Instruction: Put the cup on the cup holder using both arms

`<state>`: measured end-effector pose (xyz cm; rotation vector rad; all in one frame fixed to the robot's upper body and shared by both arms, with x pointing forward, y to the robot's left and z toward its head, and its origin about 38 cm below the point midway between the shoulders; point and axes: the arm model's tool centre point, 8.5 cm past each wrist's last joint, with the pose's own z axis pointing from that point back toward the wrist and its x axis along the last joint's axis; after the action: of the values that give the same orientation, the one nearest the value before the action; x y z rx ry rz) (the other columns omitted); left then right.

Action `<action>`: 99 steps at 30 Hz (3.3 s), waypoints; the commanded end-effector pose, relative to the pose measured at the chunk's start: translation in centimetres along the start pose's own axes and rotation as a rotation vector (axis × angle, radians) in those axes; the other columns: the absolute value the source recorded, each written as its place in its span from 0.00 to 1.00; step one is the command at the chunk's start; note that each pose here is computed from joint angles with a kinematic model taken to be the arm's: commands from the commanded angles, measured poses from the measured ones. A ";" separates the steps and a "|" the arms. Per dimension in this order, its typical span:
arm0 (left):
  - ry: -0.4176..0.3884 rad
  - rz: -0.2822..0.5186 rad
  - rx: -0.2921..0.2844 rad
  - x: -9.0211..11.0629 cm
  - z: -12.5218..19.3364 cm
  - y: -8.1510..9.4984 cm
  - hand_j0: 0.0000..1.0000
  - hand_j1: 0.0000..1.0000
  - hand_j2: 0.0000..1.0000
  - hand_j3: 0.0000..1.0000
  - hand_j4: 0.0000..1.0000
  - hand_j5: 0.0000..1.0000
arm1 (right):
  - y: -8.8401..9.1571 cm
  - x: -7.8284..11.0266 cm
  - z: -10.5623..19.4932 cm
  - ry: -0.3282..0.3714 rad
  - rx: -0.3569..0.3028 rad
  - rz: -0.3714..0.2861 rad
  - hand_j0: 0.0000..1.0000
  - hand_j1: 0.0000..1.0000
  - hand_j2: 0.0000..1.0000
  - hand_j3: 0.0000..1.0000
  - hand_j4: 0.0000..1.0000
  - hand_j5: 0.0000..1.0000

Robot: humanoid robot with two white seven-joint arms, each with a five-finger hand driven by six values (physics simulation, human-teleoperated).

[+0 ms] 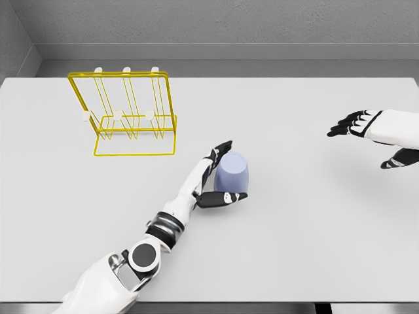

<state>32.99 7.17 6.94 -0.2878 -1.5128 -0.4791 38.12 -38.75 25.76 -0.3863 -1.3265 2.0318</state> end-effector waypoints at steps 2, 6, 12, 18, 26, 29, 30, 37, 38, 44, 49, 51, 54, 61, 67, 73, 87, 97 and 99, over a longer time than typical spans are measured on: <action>-0.001 -0.008 0.001 0.0 0.0 0.0 0.84 0.84 0.84 0.84 0.84 0.84 | 0.0 -0.1 0.1 0.002 0.003 -0.004 1.00 1.00 1.00 1.00 1.00 1.00; -0.013 -0.035 0.002 0.2 0.0 -0.1 0.76 0.76 0.76 0.76 0.76 0.76 | 0.1 0.0 0.0 0.000 0.003 -0.007 1.00 1.00 1.00 1.00 1.00 1.00; -0.015 -0.040 0.002 0.2 0.0 -0.1 0.69 0.69 0.69 0.69 0.69 0.69 | 0.5 -0.7 0.2 0.019 0.007 -0.026 1.00 1.00 1.00 1.00 1.00 1.00; -0.022 -0.043 0.007 0.4 0.0 0.2 0.69 0.69 0.69 0.69 0.69 0.69 | 0.7 -0.7 0.2 0.017 0.009 -0.028 1.00 1.00 1.00 1.00 1.00 1.00; -0.062 -0.060 0.016 1.6 0.1 0.7 0.69 0.69 0.69 0.69 0.69 0.69 | 0.9 -0.5 -0.5 0.004 0.003 -0.038 1.00 1.00 1.00 1.00 1.00 1.00; -0.075 -0.059 0.030 2.1 0.0 1.2 0.69 0.69 0.69 0.69 0.69 0.69 | 1.0 -0.6 -0.5 0.008 0.004 -0.039 1.00 1.00 1.00 1.00 1.00 1.00; -0.086 -0.064 0.034 2.4 0.0 1.4 0.69 0.69 0.69 0.69 0.69 0.69 | 1.0 -0.6 -0.5 0.006 0.003 -0.038 1.00 1.00 1.00 1.00 1.00 1.00; -0.157 -0.059 0.047 4.4 0.1 2.0 0.70 0.70 0.70 0.70 0.70 0.70 | 1.0 -0.6 -0.5 0.007 0.006 -0.039 1.00 1.00 1.00 1.00 1.00 1.00; -0.184 -0.050 0.041 4.6 0.2 2.0 0.70 0.70 0.70 0.70 0.70 0.70 | 1.0 -0.6 -0.5 0.007 0.006 -0.039 1.00 1.00 1.00 1.00 1.00 1.00; -0.271 -0.043 0.075 5.8 0.4 3.9 0.70 0.70 0.70 0.70 0.70 0.70 | 1.0 -0.6 -0.5 0.006 0.006 -0.040 1.00 1.00 1.00 1.00 1.00 1.00; -0.333 -0.051 0.098 6.9 0.5 5.3 0.70 0.70 0.70 0.70 0.70 0.70 | 1.1 -0.5 -0.8 0.000 0.003 -0.041 1.00 1.00 1.00 1.00 1.00 1.00; -0.376 -0.050 0.102 7.4 0.6 5.8 0.70 0.70 0.70 0.70 0.70 0.70 | 1.1 -0.4 -0.9 -0.002 0.002 -0.041 1.00 1.00 1.00 1.00 1.00 1.00; -0.432 -0.042 0.110 8.1 0.8 6.3 0.70 0.70 0.70 0.70 0.70 0.70 | 1.1 -0.4 -1.0 -0.003 0.001 -0.041 1.00 1.00 1.00 1.00 1.00 1.00; -0.499 -0.038 0.134 9.2 0.8 7.4 0.70 0.70 0.70 0.70 0.70 0.70 | 1.2 -0.3 -1.2 -0.009 -0.001 -0.043 1.00 1.00 1.00 1.00 1.00 1.00; -0.526 -0.065 0.175 9.5 1.5 9.7 0.70 0.70 0.70 0.70 0.70 0.70 | 1.2 -0.3 -1.2 -0.010 -0.002 -0.043 1.00 1.00 1.00 1.00 1.00 1.00; -0.520 -0.096 0.200 9.5 2.0 11.4 0.70 0.70 0.70 0.70 0.70 0.70 | 1.2 -0.2 -1.3 -0.011 -0.002 -0.043 1.00 1.00 1.00 1.00 1.00 1.00; -0.506 -0.130 0.218 9.5 2.4 12.9 0.70 0.70 0.70 0.70 0.70 0.70 | 1.6 -0.1 -1.6 -0.018 0.013 -0.049 1.00 1.00 1.00 1.00 1.00 1.00; -0.489 -0.151 0.221 9.3 2.9 14.0 0.69 0.69 0.69 0.69 0.69 0.69 | 1.6 -0.1 -1.7 -0.020 0.013 -0.048 1.00 1.00 1.00 1.00 1.00 1.00; -0.485 -0.155 0.222 9.3 3.0 14.2 0.70 0.70 0.70 0.70 0.70 0.70 | 1.6 0.0 -1.9 -0.024 0.012 -0.050 1.00 1.00 1.00 1.00 1.00 1.00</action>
<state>36.93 19.62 17.81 -0.1227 -2.0547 -0.3669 38.58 -37.94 23.49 -0.3246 -1.3209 2.0139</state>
